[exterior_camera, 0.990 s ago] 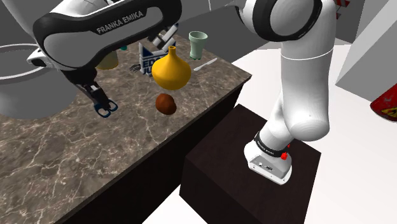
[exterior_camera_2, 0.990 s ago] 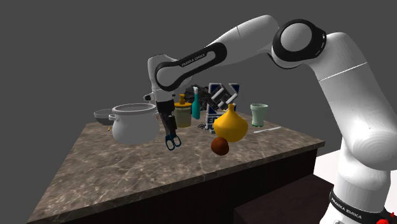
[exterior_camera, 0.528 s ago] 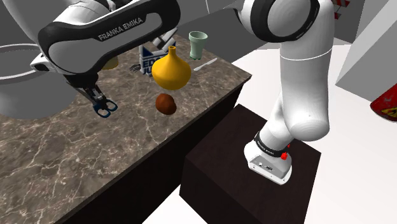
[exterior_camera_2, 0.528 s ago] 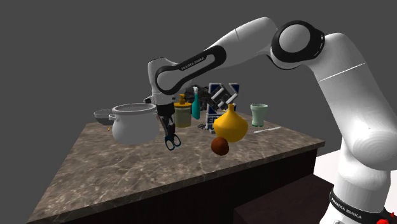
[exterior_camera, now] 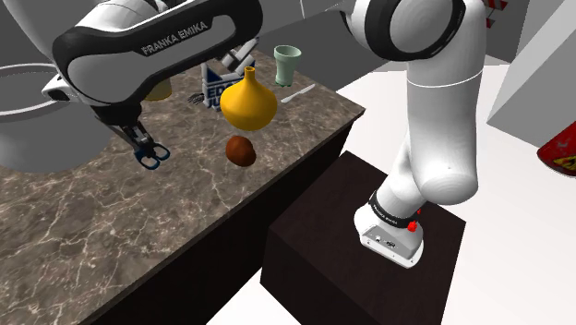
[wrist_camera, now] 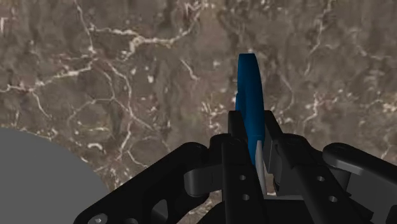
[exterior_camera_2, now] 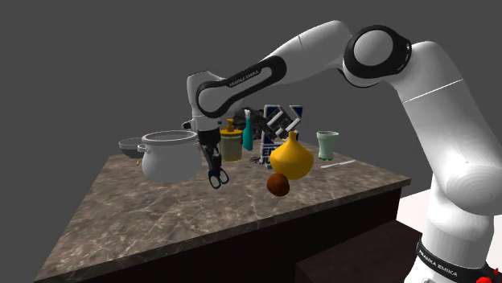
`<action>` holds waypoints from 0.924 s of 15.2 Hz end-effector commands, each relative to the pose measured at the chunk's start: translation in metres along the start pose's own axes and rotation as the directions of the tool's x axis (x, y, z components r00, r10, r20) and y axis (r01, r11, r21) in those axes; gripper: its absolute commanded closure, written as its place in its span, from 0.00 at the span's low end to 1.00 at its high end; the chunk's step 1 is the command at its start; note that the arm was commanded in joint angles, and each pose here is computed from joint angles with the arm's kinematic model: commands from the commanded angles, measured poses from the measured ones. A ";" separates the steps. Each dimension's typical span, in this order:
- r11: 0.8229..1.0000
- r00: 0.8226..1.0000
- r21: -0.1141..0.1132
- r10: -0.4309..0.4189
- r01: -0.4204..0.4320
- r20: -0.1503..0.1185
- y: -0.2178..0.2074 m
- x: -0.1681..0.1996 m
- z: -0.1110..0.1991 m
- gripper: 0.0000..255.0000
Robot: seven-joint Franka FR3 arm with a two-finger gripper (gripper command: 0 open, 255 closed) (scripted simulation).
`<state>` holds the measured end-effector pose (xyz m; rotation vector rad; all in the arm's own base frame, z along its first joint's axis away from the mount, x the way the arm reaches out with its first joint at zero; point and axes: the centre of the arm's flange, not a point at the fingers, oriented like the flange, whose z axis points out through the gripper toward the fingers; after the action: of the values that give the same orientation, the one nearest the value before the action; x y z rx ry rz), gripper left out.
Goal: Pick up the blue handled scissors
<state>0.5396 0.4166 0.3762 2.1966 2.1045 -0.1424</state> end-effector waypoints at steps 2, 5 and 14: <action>1.000 1.000 0.000 0.000 0.000 0.000 0.001 -0.002 -0.015 1.00; 1.000 1.000 0.000 0.000 0.000 0.000 0.001 -0.004 -0.031 1.00; 1.000 1.000 0.000 0.000 0.000 0.000 0.001 -0.010 -0.073 1.00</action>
<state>0.5404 0.4170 0.4477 2.1967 2.1044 -0.1418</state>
